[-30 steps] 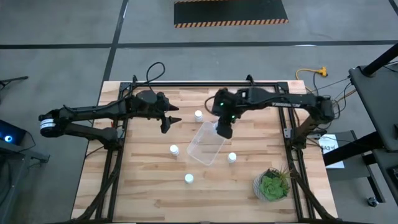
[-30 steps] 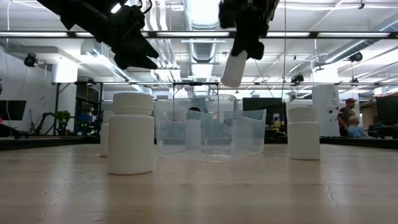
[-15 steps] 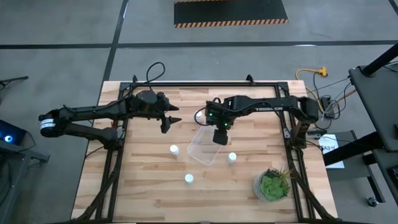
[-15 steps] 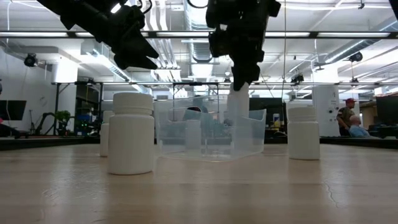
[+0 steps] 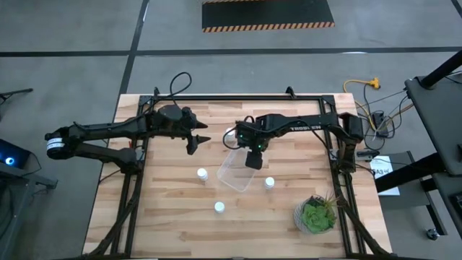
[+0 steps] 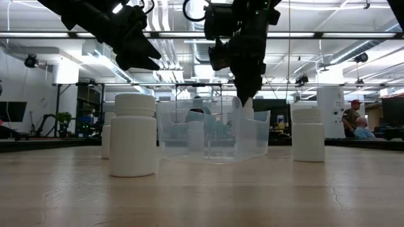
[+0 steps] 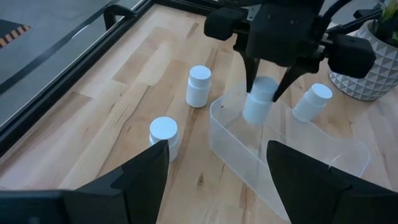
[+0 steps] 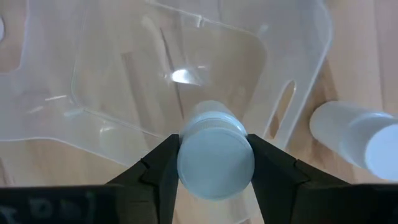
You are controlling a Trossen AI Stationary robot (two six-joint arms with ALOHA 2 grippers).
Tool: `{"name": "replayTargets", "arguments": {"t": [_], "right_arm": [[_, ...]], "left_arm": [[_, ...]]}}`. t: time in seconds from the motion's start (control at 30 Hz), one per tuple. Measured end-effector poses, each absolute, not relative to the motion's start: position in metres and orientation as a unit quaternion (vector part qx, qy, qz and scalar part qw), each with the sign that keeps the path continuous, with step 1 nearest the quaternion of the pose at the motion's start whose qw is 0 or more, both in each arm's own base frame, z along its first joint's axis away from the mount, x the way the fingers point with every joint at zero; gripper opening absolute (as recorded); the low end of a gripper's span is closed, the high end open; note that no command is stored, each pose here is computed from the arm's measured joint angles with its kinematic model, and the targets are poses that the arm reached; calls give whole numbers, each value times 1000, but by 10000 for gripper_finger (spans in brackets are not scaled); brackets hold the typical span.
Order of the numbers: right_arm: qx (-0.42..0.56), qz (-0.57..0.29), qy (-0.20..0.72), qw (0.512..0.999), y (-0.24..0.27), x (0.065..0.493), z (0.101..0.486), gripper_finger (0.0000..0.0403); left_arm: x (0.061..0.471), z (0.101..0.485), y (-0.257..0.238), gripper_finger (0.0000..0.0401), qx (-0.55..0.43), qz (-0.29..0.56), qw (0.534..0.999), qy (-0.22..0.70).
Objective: Pick and place pill bottles into a basket
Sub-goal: Put the medicine bottle into the transparent bin
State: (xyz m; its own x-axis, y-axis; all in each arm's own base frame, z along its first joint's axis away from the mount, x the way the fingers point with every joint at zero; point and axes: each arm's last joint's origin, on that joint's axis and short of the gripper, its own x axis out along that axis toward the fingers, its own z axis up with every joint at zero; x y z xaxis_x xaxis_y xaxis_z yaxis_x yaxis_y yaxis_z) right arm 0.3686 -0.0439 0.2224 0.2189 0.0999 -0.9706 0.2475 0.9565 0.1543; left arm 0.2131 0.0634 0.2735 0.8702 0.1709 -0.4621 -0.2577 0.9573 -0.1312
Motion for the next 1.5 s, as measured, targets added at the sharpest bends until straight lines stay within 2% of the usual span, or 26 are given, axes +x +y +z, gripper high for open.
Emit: {"name": "replayTargets", "arguments": {"t": [1.1, 1.5], "right_arm": [[149, -74, 624, 763, -40, 364, 189, 151], [152, -77, 621, 765, -40, 365, 188, 151]], "left_arm": [[213, 273, 64, 254, -92, 122, 961, 229], [213, 273, 64, 254, -92, 123, 961, 229]]}}
